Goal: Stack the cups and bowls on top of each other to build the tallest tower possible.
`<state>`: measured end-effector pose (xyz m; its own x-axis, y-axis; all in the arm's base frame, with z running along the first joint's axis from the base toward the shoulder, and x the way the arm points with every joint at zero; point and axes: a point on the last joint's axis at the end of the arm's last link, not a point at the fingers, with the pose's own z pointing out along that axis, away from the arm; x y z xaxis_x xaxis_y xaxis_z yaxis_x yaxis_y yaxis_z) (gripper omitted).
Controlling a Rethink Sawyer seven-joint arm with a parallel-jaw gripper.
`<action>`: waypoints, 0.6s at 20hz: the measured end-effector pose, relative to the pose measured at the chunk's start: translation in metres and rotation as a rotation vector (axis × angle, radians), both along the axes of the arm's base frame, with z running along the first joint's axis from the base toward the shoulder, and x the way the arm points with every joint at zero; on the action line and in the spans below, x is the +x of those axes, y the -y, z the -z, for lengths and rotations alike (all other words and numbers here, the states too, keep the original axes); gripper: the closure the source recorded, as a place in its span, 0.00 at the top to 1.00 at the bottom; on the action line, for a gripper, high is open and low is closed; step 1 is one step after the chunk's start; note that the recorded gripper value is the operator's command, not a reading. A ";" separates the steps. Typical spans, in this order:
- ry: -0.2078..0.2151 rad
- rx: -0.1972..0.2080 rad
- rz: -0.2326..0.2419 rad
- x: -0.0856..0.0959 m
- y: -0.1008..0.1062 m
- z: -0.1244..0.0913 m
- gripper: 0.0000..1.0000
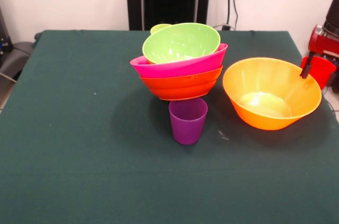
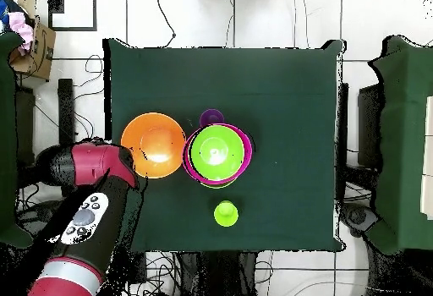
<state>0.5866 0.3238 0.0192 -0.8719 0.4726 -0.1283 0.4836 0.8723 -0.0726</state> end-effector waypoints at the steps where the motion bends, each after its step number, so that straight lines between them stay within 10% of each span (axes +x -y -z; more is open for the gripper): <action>1: 0.001 0.001 -0.001 0.000 -0.001 -0.002 1.00; 12: -0.008 0.026 -0.003 0.000 -0.021 -0.054 1.00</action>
